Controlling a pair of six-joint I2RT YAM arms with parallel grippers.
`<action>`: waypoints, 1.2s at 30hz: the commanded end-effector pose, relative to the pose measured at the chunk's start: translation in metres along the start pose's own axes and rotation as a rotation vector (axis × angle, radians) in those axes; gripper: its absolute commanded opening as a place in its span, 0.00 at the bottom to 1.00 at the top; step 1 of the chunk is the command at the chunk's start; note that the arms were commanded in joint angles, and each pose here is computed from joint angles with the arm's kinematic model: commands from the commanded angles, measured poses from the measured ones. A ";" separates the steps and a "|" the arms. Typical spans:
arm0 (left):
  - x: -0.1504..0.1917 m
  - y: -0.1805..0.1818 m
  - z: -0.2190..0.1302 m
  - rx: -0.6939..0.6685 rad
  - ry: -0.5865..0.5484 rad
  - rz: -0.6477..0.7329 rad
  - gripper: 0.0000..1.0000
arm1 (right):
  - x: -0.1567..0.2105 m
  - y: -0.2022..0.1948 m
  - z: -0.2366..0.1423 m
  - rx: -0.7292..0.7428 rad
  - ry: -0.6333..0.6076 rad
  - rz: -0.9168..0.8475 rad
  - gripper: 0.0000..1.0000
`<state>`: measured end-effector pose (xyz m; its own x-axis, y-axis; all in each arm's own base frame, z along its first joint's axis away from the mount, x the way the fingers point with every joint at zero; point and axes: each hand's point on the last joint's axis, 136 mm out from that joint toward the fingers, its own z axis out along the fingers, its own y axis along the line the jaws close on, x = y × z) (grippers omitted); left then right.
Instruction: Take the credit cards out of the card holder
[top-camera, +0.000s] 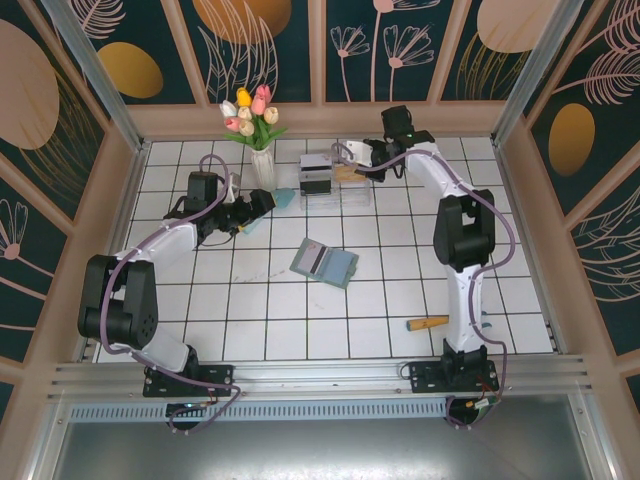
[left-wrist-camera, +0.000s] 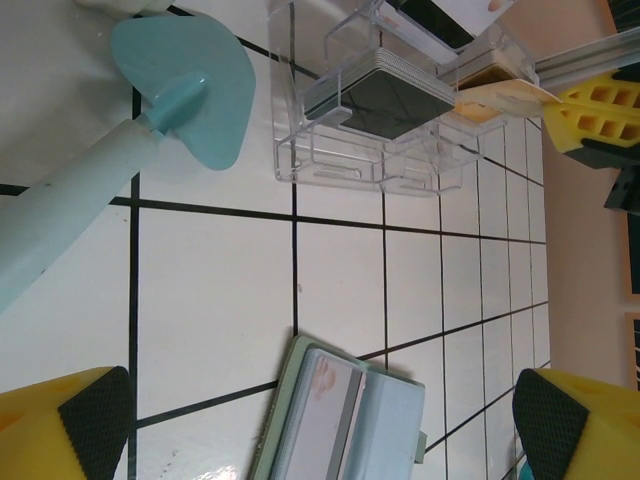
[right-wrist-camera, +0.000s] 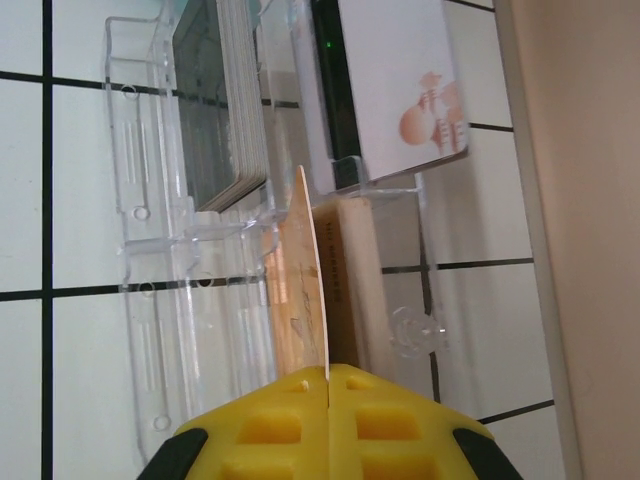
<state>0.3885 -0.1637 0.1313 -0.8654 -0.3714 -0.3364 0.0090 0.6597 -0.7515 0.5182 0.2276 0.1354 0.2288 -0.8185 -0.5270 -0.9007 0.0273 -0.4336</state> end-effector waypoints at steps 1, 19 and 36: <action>-0.001 -0.001 0.001 0.012 0.015 0.010 0.99 | -0.001 -0.003 0.000 -0.009 0.002 -0.038 0.00; 0.003 0.001 0.005 0.025 0.029 0.005 0.98 | 0.006 -0.015 0.003 0.055 0.058 -0.085 0.06; 0.007 0.000 0.006 0.043 0.044 0.003 0.99 | -0.009 -0.010 -0.001 0.015 -0.072 -0.063 0.02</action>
<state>0.3854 -0.1686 0.1283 -0.8810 -0.3552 -0.3126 0.0135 0.6416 -0.7670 0.5185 0.2274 0.1345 0.2569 -0.8216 -0.5088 -0.8931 -0.0008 -0.4498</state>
